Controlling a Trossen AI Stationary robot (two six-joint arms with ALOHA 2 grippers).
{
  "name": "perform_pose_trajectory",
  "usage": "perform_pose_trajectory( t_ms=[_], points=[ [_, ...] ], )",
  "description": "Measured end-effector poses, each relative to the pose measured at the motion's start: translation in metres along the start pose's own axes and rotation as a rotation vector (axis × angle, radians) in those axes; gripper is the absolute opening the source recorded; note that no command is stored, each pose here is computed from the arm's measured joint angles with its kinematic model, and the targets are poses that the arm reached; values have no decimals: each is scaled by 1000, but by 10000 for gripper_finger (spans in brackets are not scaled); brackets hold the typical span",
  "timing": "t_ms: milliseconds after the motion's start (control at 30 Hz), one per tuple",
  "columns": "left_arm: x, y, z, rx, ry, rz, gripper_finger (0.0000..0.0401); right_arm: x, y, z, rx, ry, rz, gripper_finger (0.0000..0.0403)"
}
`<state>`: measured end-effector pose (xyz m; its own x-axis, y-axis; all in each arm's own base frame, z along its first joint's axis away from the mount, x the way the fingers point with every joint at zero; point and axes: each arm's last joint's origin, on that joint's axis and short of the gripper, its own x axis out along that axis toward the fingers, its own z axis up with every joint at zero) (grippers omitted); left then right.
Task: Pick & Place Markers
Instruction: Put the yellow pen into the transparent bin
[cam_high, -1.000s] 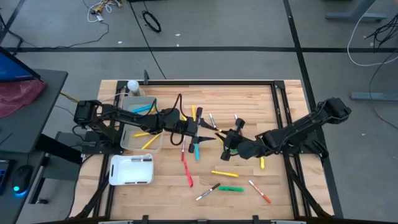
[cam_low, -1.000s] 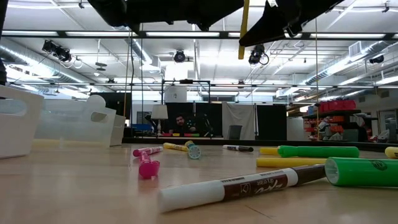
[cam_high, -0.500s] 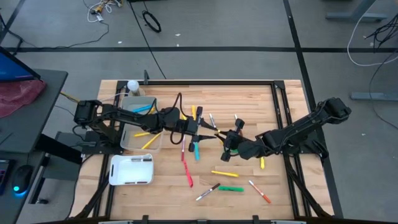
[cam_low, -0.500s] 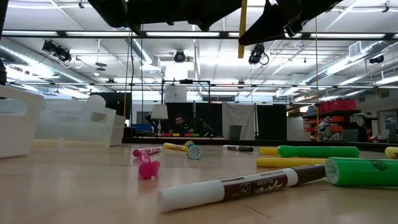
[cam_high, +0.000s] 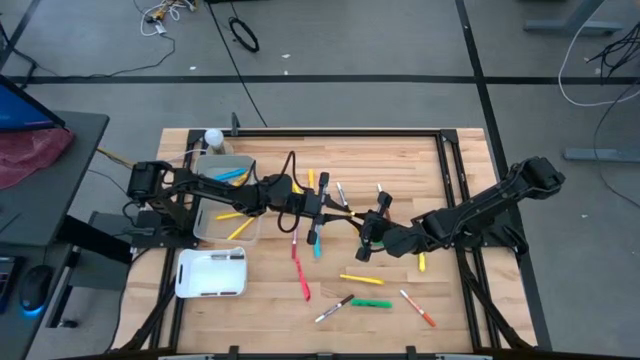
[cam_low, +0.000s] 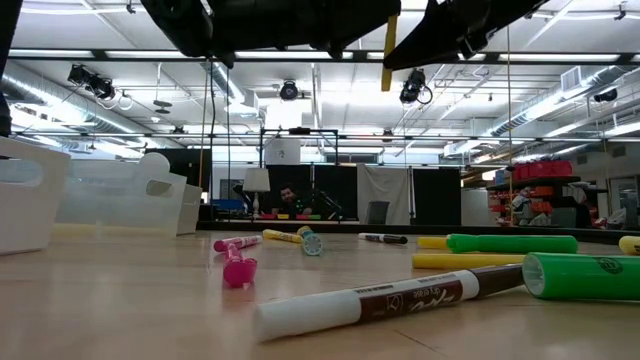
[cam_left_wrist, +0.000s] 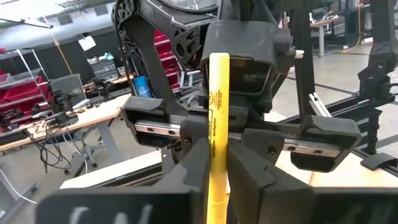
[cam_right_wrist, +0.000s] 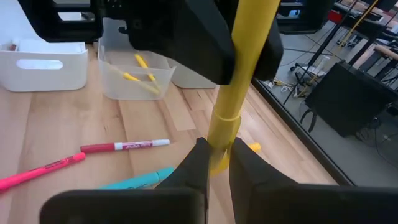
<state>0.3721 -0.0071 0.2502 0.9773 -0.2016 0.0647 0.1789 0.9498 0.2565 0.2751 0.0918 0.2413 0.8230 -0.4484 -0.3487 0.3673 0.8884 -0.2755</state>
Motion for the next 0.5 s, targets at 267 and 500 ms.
perform_pose_trajectory(
  t_ms=[267,500],
  points=[
    [-2,0,3,0,16,-8,28,0,0,0,5,0,2,49],
    [-37,-2,40,56,260,104,28,-9,0,5,16,-25,19,124]
  ],
)
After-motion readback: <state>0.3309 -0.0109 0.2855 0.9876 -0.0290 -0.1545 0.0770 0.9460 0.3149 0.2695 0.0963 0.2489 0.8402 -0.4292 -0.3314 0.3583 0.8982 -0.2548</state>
